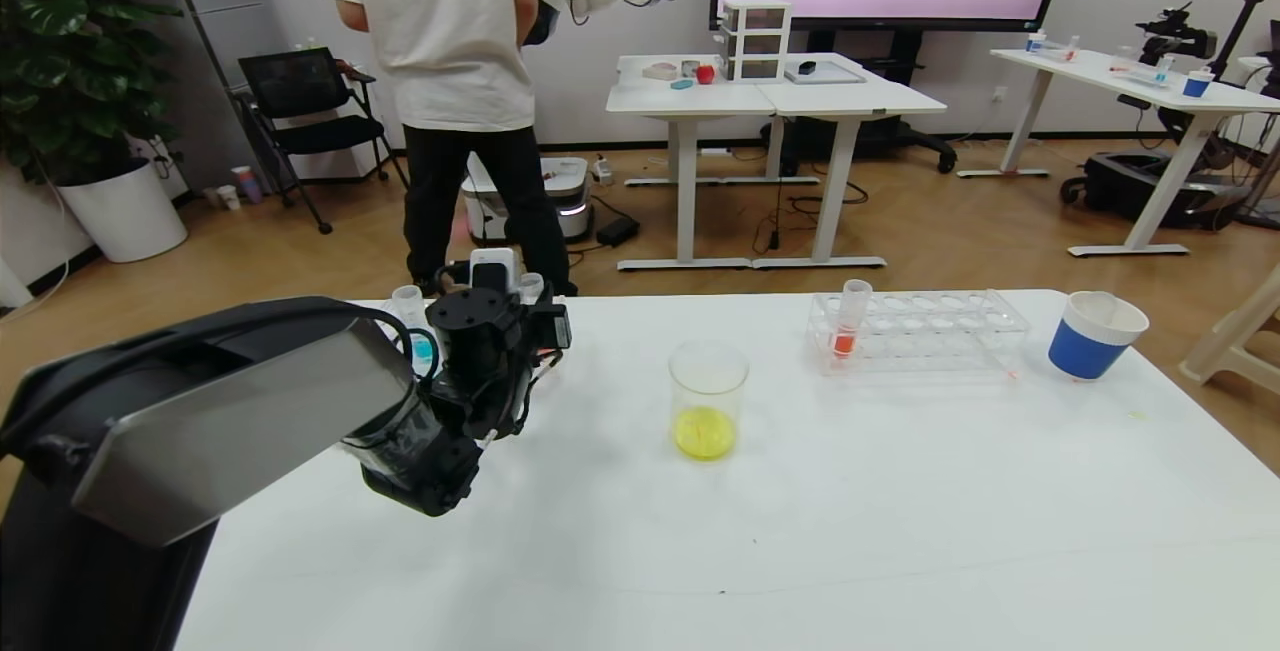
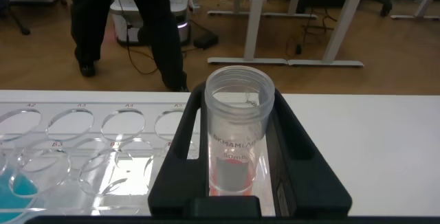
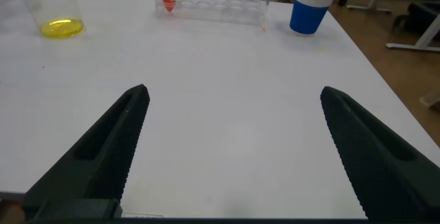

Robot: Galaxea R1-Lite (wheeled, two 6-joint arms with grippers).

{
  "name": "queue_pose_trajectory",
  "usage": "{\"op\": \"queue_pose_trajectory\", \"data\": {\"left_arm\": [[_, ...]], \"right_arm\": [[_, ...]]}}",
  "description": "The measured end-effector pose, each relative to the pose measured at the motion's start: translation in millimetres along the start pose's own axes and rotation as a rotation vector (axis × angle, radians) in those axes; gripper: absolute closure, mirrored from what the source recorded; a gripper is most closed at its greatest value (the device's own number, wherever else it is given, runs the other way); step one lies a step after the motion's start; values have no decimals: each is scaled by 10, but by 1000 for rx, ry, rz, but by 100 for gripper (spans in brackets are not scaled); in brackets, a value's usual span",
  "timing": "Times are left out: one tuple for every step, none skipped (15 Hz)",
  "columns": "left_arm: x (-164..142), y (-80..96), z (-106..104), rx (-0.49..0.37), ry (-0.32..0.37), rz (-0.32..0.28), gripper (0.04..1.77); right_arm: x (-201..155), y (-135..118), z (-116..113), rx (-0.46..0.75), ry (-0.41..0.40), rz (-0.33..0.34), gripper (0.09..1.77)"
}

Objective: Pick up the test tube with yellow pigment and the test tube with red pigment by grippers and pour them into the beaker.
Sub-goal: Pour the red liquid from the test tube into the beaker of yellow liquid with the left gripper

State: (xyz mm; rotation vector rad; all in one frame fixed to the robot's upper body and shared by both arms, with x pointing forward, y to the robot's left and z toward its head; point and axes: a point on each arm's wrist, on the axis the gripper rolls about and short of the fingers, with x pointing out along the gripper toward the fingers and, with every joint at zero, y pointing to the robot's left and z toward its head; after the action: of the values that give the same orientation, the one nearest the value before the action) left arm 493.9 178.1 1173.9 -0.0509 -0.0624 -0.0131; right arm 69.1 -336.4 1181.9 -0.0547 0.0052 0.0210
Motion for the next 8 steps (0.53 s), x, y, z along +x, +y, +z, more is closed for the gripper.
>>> {"op": "queue_pose_trajectory", "data": {"left_arm": [[6, -4, 58, 8, -1, -1, 131], [12, -10, 129, 13, -2, -2, 131], [20, -19, 201, 14, -1, -4, 131], [27, -24, 292, 13, -5, -5, 131], [31, -31, 388, 12, -9, -8, 131], [27, -35, 476, 10, -15, -15, 131], [20, -35, 543, 5, -27, -23, 131], [12, -34, 601, 1, -39, -27, 131]], "right_arm": [[0, 0, 0, 0, 0, 0, 12], [0, 0, 0, 0, 0, 0, 12], [0, 0, 0, 0, 0, 0, 12], [0, 0, 0, 0, 0, 0, 12], [0, 0, 0, 0, 0, 0, 12], [0, 0, 0, 0, 0, 0, 12], [0, 0, 0, 0, 0, 0, 12], [0, 0, 0, 0, 0, 0, 12]]}}
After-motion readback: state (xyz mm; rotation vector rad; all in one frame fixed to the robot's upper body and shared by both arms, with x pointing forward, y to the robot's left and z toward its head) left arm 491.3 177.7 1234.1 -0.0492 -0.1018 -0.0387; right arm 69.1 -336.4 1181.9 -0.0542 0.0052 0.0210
